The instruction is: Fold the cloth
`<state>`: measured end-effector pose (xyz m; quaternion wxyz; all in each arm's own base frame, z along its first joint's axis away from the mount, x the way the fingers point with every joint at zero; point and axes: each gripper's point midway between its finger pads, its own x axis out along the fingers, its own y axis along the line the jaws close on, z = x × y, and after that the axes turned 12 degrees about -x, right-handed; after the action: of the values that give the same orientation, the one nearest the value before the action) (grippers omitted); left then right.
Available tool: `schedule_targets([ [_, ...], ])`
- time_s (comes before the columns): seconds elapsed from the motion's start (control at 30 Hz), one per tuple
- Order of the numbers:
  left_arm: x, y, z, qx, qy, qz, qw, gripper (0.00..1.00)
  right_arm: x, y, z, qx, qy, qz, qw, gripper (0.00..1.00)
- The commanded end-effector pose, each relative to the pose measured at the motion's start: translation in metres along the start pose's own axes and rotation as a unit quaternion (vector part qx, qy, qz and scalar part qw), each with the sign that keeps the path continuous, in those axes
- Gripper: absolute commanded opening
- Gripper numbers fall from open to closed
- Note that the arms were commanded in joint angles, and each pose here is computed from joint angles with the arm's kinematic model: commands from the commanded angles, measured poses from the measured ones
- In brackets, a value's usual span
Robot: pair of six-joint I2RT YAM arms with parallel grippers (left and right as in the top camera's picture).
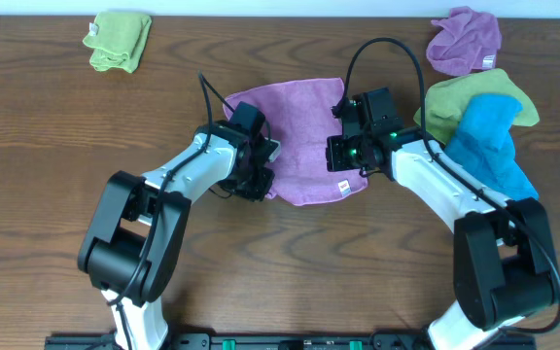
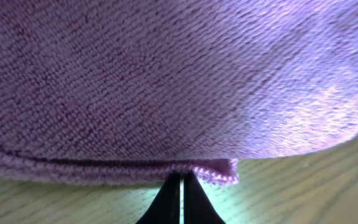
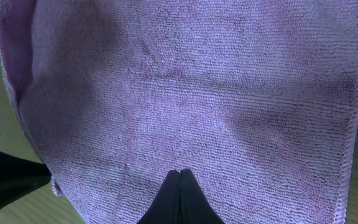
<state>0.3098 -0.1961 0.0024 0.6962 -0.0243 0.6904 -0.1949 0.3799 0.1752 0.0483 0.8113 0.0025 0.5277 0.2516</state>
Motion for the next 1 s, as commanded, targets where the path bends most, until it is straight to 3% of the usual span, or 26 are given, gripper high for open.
schedule_targets([
  [0.0, -0.023, -0.009, 0.013, 0.007, -0.036, -0.007, 0.999, 0.06, -0.004, 0.002, 0.002, -0.010, -0.006, 0.001, 1.000, 0.01],
  [0.37, -0.021, -0.003, 0.028, 0.015, -0.065, 0.011, 0.998, 0.06, -0.004, 0.002, 0.001, -0.009, -0.004, 0.001, 1.000, 0.01],
  [0.97, 0.006, 0.008, 0.024, 0.007, -0.040, 0.023, 0.999, 0.06, -0.004, 0.002, 0.007, -0.013, -0.015, 0.000, 1.000, 0.01],
])
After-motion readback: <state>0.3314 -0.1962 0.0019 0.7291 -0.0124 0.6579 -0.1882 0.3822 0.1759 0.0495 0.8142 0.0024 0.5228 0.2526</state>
